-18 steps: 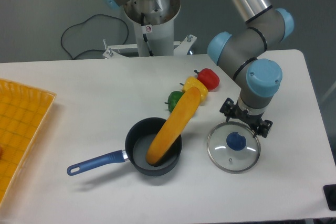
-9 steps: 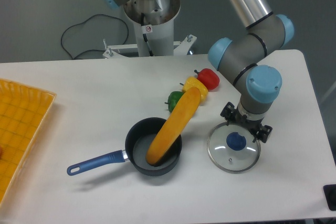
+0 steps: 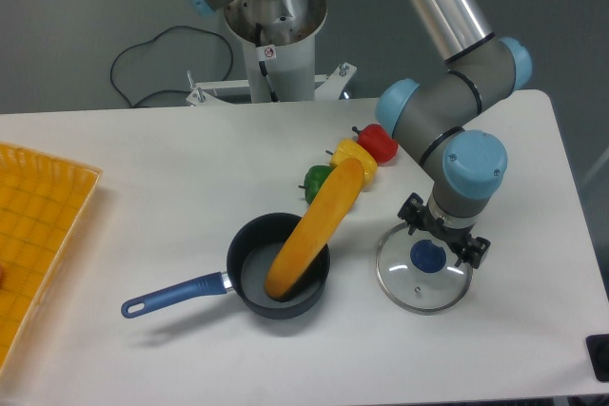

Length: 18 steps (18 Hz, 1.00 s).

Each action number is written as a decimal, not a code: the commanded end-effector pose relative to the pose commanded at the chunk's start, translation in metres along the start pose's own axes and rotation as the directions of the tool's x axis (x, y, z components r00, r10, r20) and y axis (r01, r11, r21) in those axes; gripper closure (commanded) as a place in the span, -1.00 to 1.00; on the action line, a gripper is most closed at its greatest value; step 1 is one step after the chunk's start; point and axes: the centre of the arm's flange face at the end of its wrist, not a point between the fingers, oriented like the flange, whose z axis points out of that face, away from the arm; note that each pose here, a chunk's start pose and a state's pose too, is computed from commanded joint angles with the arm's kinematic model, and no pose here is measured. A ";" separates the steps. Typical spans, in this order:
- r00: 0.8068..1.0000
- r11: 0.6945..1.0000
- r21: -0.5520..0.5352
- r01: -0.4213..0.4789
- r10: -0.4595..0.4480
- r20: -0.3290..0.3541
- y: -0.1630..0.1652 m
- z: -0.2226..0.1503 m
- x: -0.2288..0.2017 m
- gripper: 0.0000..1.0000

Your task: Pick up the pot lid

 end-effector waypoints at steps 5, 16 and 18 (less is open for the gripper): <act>1.000 1.000 -0.002 -0.003 0.003 -0.007 -0.004 0.005 0.002 -1.00; 1.000 1.000 -0.002 -0.008 0.008 -0.006 -0.007 0.011 0.001 -1.00; 1.000 1.000 -0.002 -0.012 0.012 -0.006 -0.010 0.012 0.002 -1.00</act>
